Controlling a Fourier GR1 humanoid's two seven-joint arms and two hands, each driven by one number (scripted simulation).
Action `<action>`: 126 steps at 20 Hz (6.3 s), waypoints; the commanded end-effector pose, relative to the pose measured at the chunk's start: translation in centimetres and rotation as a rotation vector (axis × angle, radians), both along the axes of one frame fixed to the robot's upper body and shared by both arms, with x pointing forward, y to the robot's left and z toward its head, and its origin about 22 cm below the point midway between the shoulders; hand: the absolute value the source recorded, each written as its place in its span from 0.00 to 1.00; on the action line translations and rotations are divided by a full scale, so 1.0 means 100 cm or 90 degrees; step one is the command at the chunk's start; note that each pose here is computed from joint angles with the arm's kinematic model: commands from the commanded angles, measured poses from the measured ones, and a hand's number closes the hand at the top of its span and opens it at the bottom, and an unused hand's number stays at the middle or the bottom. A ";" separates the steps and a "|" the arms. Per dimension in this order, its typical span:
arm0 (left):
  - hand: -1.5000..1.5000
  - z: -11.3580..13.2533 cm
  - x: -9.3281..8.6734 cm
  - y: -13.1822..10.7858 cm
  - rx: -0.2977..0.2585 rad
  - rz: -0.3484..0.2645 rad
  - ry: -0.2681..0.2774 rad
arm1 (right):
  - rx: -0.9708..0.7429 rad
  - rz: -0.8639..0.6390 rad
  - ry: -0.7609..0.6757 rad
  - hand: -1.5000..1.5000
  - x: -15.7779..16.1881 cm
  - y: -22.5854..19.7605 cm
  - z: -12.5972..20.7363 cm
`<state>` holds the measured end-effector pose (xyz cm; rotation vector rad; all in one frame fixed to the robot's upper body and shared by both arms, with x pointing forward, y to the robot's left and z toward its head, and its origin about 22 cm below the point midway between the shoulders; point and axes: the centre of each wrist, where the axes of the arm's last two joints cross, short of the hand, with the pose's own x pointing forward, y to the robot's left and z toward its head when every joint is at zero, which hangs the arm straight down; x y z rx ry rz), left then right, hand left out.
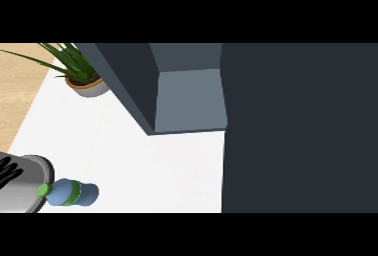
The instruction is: Pick up the bottled water, place it into the cabinet and close the cabinet
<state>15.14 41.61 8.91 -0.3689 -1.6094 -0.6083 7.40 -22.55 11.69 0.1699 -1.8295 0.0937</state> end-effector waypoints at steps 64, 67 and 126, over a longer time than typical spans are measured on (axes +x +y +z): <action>1.00 -0.154 0.141 -0.261 -0.335 0.314 0.047 | 0.024 -0.020 0.000 0.00 -0.039 -0.010 0.000; 1.00 -0.141 0.151 -0.278 -0.277 0.315 -0.021 | 0.020 -0.011 0.014 0.00 -0.046 -0.005 0.003; 0.00 -0.008 0.299 -0.316 -0.072 0.460 -0.168 | 0.019 0.042 -0.027 0.00 -0.036 -0.026 -0.006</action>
